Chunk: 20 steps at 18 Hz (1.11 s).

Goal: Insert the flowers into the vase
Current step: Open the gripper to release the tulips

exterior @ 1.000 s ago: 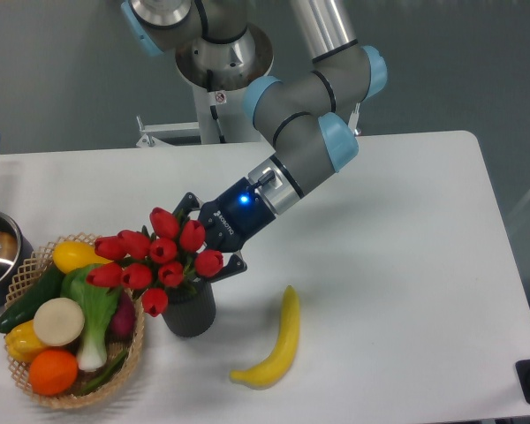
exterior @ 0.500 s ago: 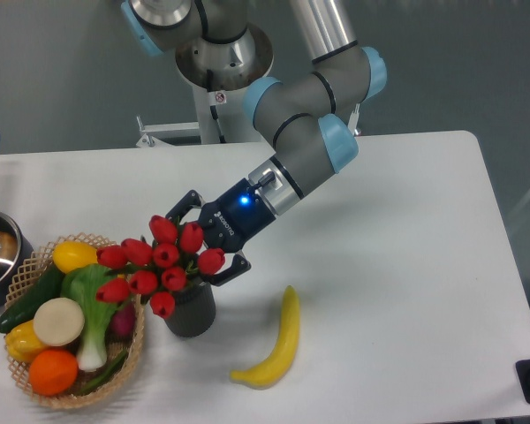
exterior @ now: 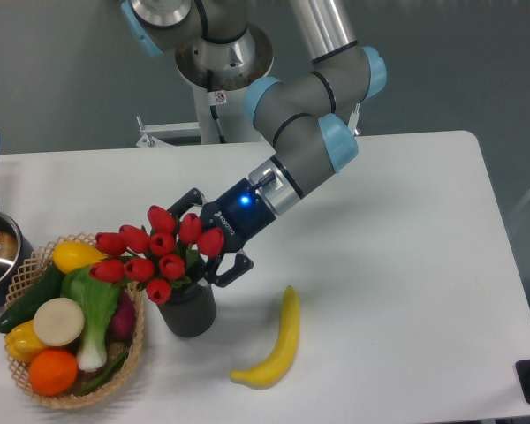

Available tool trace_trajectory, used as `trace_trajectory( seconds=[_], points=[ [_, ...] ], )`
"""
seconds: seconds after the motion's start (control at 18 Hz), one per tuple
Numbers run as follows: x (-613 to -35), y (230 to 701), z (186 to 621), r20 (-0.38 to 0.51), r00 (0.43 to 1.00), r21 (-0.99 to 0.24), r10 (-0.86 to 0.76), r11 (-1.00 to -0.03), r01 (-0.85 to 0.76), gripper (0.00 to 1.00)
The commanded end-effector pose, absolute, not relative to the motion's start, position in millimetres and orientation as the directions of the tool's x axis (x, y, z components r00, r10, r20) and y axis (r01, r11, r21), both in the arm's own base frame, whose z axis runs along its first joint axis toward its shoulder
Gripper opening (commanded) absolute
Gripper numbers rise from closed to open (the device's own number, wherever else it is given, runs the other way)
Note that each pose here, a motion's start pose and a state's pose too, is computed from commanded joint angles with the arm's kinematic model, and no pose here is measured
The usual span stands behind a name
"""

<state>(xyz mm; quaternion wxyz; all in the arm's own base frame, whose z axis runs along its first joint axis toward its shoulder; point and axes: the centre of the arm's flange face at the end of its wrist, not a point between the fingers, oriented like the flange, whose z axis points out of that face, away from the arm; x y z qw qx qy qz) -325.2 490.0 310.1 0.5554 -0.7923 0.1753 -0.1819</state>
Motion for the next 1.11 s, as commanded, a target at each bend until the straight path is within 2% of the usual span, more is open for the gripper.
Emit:
trace_trajectory(
  seconds=[0.17,0.56,0.72,0.89,1.11],
  points=[
    [-322,485,325,0.058,0.882,-0.929,-0.467,-0.349,-0.124,1.0],
    [-301,459,341,-0.03,0.907,-0.821,-0.421,-0.507,-0.263,1.0],
    [-298,445,368,-0.126,0.914,-0.741,-0.387,-0.576,-0.346,1.0],
    [-309,426,412,-0.281,0.902,-0.581,-0.327,-0.691,-0.431,1.0],
    [-333,422,479,-0.384,0.881,-0.54,-0.277,-0.706,-0.458,1.0]
  ],
)
